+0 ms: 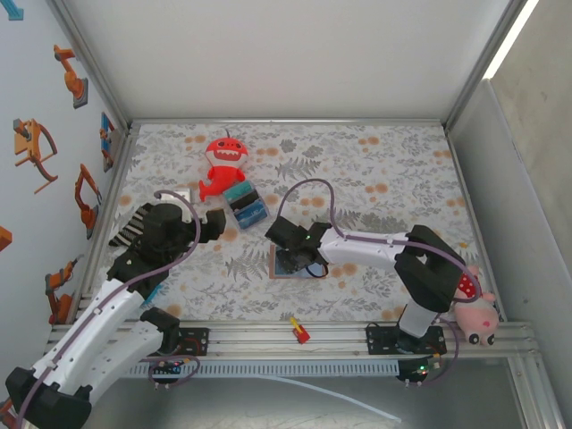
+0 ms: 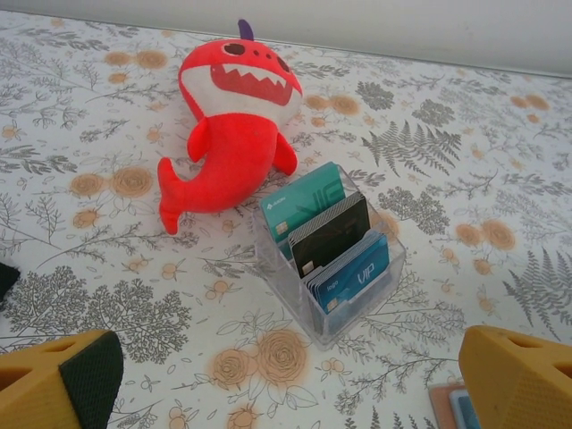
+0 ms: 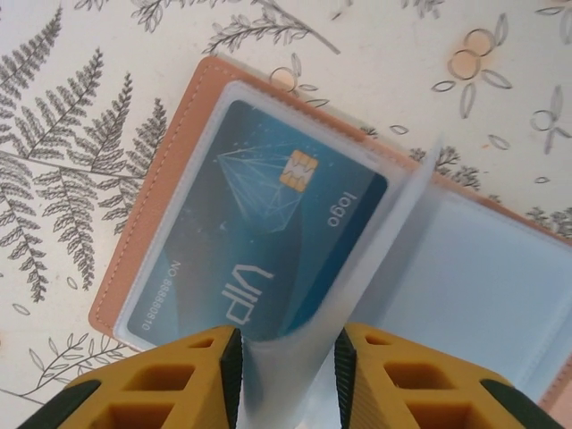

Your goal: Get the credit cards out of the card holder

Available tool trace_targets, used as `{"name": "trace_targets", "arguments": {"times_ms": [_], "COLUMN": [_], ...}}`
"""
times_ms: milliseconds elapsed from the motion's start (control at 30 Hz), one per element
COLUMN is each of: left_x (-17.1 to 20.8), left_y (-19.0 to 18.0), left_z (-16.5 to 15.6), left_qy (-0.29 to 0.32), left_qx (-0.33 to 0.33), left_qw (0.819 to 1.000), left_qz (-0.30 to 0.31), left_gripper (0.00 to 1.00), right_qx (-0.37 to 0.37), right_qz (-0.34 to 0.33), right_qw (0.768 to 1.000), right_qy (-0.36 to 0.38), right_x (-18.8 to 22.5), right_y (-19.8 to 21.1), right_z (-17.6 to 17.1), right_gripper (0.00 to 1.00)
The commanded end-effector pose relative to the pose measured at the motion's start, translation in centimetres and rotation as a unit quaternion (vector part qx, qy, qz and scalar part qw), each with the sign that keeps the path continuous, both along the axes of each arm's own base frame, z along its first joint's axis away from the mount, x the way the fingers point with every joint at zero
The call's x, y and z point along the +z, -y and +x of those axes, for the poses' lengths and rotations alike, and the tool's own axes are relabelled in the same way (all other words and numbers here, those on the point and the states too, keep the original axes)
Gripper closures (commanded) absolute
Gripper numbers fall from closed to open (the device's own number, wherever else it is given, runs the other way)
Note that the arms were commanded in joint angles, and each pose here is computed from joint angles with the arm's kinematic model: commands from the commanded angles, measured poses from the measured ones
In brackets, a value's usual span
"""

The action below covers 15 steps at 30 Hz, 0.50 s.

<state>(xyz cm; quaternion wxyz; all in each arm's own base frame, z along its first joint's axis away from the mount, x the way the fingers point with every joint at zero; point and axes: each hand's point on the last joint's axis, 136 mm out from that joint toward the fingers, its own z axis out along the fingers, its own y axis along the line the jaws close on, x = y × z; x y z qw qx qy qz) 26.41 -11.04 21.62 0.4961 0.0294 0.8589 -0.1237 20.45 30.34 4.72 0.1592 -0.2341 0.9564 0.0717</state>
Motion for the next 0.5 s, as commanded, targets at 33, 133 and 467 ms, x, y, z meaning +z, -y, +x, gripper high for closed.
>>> {"name": "trace_targets", "arguments": {"times_ms": [33,133,467], "left_x": [1.7,1.9,1.7], "left_y": [0.6,1.0,2.6], "left_z": [0.3,0.3,0.3], "left_qy": [0.017,0.020,0.028], "left_qx": [-0.003,-0.007,-0.033], "left_qw": [1.000,1.000,0.998], "left_qz": [-0.009,-0.004,0.041], "left_gripper": [0.03,0.03,0.03], "right_qx": [-0.028,-0.038,-0.079], "right_qz": [-0.020,-0.019,-0.016], "right_qw": [0.999,0.999,0.997], "right_qy": [0.021,0.023,0.017], "right_x": [0.6,0.8,0.4], "right_y": [1.9,2.6,5.5], "right_z": [0.3,0.3,-0.3], "right_gripper": [0.66,0.66,0.66]}}
